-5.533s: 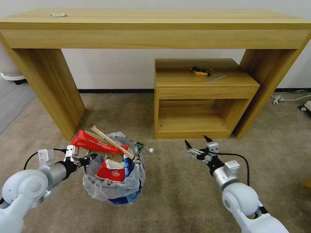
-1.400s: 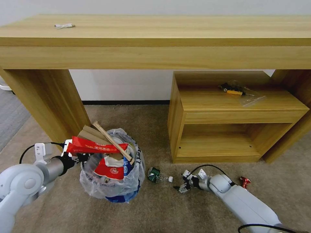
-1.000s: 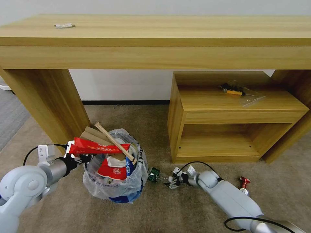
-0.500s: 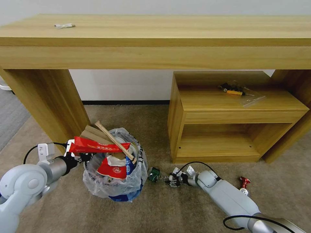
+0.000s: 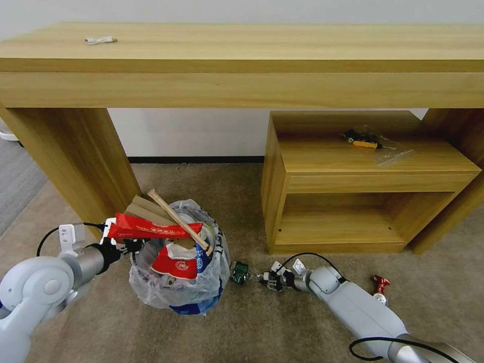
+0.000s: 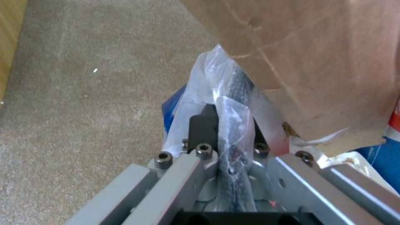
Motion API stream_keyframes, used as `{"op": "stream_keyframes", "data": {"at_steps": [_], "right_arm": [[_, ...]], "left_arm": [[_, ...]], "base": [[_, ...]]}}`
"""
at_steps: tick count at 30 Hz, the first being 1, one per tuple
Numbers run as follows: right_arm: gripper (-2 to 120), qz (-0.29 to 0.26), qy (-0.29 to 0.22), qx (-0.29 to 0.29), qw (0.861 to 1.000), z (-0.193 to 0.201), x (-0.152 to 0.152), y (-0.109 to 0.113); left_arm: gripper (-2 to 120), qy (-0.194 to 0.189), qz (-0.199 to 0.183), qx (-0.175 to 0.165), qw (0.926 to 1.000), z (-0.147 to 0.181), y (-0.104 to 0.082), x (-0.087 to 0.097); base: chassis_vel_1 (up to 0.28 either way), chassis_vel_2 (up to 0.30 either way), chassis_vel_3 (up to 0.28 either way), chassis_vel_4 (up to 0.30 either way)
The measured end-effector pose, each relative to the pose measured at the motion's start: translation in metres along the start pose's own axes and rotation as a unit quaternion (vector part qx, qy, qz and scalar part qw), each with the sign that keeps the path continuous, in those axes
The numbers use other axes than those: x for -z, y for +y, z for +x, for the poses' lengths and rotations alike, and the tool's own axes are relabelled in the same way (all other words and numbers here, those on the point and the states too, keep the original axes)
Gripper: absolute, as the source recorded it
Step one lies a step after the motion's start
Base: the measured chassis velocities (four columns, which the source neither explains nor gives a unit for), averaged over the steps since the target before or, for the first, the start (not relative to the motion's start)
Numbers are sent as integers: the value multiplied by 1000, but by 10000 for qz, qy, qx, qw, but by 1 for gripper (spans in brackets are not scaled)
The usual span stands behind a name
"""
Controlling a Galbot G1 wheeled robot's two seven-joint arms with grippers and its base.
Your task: Pick up the trash bin and place the garbage on the floor into it.
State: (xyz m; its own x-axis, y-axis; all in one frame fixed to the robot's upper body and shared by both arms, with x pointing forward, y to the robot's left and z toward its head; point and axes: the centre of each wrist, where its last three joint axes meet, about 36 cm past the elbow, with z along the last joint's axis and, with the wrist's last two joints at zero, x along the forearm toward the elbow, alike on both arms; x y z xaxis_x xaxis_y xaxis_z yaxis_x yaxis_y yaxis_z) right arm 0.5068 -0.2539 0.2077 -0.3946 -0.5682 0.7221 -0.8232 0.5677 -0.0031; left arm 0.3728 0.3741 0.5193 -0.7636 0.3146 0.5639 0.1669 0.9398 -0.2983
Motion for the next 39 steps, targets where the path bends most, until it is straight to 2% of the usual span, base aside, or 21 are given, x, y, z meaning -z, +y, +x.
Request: {"op": "stream_keyframes", "data": {"at_steps": [2, 4, 6, 7, 8, 13, 17, 20, 25, 28, 29, 32, 34, 36, 37, 39], "right_arm": [[20, -1, -1, -1, 10000, 0, 0, 0], [10, 6, -5, -5, 10000, 1, 0, 1], [8, 8, -5, -7, 10000, 1, 0, 1], [2, 13, -7, -10, 10000, 1, -1, 1], [0, 17, -7, -15, 10000, 2, -1, 1], [0, 103, 9, -88, 9999, 12, -5, -1], [0, 340, 142, -225, 9991, 41, -13, -11], [12, 528, 132, -194, 9983, 57, -9, -15], [22, 622, 63, -126, 9980, 60, -1, -19], [41, 783, -41, 28, 9969, 55, 14, -23], [41, 783, -41, 28, 9969, 55, 14, -23], [56, 887, -107, 269, 9956, 34, 30, -15], [59, 901, -131, 340, 9953, 28, 34, -13], [71, 940, -188, 500, 9941, 9, 48, -4], [71, 940, -188, 500, 9941, 9, 48, -4], [80, 1043, -156, 621, 9925, -9, 55, 2]], "left_arm": [[0, 0, -1, 1, 10000, 0, 0, 0], [0, -3, -9, -1, 10000, 0, 0, 0], [0, -4, -10, -2, 10000, 0, -1, 0], [0, -6, -14, -4, 10000, 0, -1, 1], [0, -8, -17, -5, 10000, 1, -1, 1], [0, -14, 0, -11, 10000, 0, -2, 0], [0, -29, 10, -24, 10000, 0, -3, -1], [0, -50, 20, -22, 10000, 1, -3, 0], [0, -58, 31, -18, 10000, 1, -3, -1], [0, -56, 44, -18, 10000, 0, -3, -2], [0, -56, 44, -18, 10000, 0, -3, -2], [0, -50, 42, -25, 10000, -1, -3, -3], [0, -49, 43, -24, 10000, -1, -3, -3], [0, -42, 51, -15, 10000, -2, -2, -3], [0, -42, 51, -15, 10000, -2, -2, -3], [0, -43, 70, -15, 10000, -2, -2, -4]], "base": [[0, 0, 0, 0], [0, 0, 0, 0], [0, 0, 0, 0], [0, 0, 0, 0], [0, 0, 0, 0], [0, 0, 0, 0], [0, 0, 0, 0], [0, 0, 0, 0], [0, 0, 0, 0], [0, 0, 0, 0], [0, 0, 0, 0], [0, 0, 0, 0], [0, 0, 0, 0], [0, 0, 0, 0], [0, 0, 0, 0], [0, 0, 0, 0]]}}
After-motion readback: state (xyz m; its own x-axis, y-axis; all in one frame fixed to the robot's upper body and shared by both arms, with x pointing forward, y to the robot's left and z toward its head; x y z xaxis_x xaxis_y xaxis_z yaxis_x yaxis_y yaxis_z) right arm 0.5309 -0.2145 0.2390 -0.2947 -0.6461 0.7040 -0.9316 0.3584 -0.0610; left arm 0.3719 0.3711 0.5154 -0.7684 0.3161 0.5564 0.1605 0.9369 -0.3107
